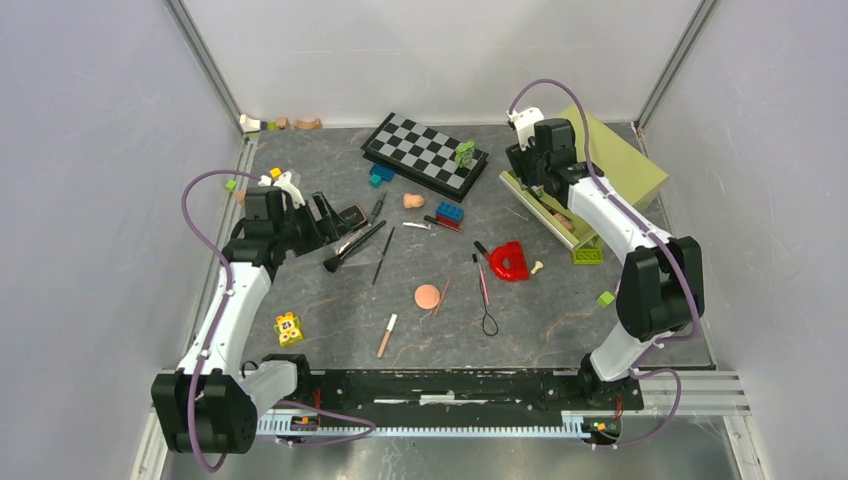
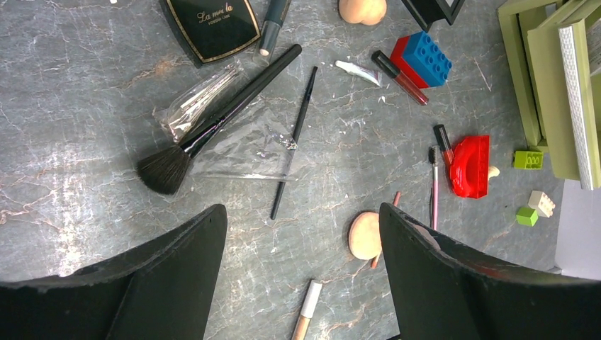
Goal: Organize the makeup
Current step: Place the makeup in the drawer.
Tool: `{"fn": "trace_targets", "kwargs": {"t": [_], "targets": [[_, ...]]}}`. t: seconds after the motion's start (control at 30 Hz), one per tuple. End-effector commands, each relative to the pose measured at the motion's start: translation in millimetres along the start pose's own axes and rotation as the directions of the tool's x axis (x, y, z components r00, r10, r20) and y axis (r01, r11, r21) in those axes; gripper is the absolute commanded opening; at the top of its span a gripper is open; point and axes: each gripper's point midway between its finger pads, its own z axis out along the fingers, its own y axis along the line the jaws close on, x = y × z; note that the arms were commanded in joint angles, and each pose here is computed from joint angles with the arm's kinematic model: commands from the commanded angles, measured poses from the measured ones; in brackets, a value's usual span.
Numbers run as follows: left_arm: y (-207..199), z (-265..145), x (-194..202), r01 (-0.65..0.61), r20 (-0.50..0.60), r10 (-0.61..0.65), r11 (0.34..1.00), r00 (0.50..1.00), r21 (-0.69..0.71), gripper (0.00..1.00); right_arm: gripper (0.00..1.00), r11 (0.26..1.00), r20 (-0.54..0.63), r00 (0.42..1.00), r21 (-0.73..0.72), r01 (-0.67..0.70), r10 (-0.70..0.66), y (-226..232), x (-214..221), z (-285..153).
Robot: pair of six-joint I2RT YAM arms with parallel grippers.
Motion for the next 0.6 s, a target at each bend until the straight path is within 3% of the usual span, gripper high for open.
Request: {"fn": "trace_targets", "kwargs": {"t": [0.0, 0.4, 0.57], "targets": [[-5.2, 0.4, -12.9, 0.028, 0.036, -0.028, 1.000, 0.999, 0.012, 0.85, 0.30, 0.992, 0.066, 0.994, 0.092, 0.081, -0.088, -24.3, -27.9, -0.1], [-4.5, 2.2, -12.9, 0.030, 0.032, -0.030, 1.000, 0.999, 0.010, 0.84, 0.31, 0.958, 0.000, 0.963, 0.102, 0.269, -0.270, -28.0, -10.4, 17.7], [3.6, 0.3, -18.2, 0.045, 0.050, -0.044, 0.999, 0.998, -0.009, 0.84, 0.40, 0.951, -0.029, 0.956, 0.093, 0.294, -0.292, -25.8, 0.5, 25.5]]}}
